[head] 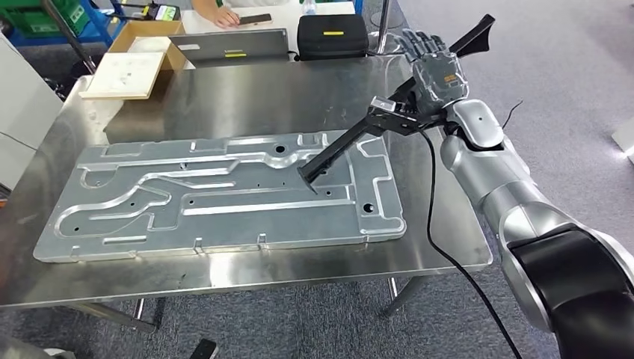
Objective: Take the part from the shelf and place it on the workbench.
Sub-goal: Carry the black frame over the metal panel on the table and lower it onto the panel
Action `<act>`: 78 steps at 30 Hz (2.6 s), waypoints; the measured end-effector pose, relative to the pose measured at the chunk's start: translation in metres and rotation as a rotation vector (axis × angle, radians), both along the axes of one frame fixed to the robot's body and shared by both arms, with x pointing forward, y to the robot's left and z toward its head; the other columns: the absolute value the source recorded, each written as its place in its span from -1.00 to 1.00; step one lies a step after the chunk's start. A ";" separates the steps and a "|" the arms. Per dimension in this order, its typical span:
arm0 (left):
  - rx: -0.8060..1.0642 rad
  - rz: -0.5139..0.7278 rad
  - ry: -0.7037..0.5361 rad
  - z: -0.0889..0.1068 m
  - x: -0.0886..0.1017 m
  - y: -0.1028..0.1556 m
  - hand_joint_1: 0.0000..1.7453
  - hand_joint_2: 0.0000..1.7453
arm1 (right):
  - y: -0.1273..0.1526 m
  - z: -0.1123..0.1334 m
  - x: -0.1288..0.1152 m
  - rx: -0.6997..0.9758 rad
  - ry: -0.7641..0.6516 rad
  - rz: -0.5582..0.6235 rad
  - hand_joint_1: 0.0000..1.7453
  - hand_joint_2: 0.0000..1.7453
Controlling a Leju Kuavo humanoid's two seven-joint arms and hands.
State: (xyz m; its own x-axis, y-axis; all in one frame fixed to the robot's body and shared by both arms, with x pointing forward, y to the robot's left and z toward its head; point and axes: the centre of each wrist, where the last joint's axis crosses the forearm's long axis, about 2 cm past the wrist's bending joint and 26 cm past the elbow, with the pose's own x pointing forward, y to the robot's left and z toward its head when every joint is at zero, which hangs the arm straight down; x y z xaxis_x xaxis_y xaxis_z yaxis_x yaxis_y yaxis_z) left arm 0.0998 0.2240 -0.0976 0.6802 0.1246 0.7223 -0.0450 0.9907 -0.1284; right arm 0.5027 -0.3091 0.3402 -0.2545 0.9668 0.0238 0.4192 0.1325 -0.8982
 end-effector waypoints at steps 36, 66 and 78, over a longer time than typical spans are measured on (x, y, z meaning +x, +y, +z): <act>0.012 0.014 0.024 -0.001 -0.001 0.003 -1.00 -1.00 | 0.002 -0.007 -0.005 0.150 -0.045 0.045 -1.00 -1.00; 0.028 0.001 0.029 0.000 0.002 0.005 -1.00 -1.00 | -0.004 0.001 -0.006 0.189 -0.078 0.030 -1.00 -1.00; 0.030 0.001 0.023 0.001 0.005 0.005 -1.00 -1.00 | -0.011 0.000 -0.007 0.196 -0.093 0.016 -1.00 -1.00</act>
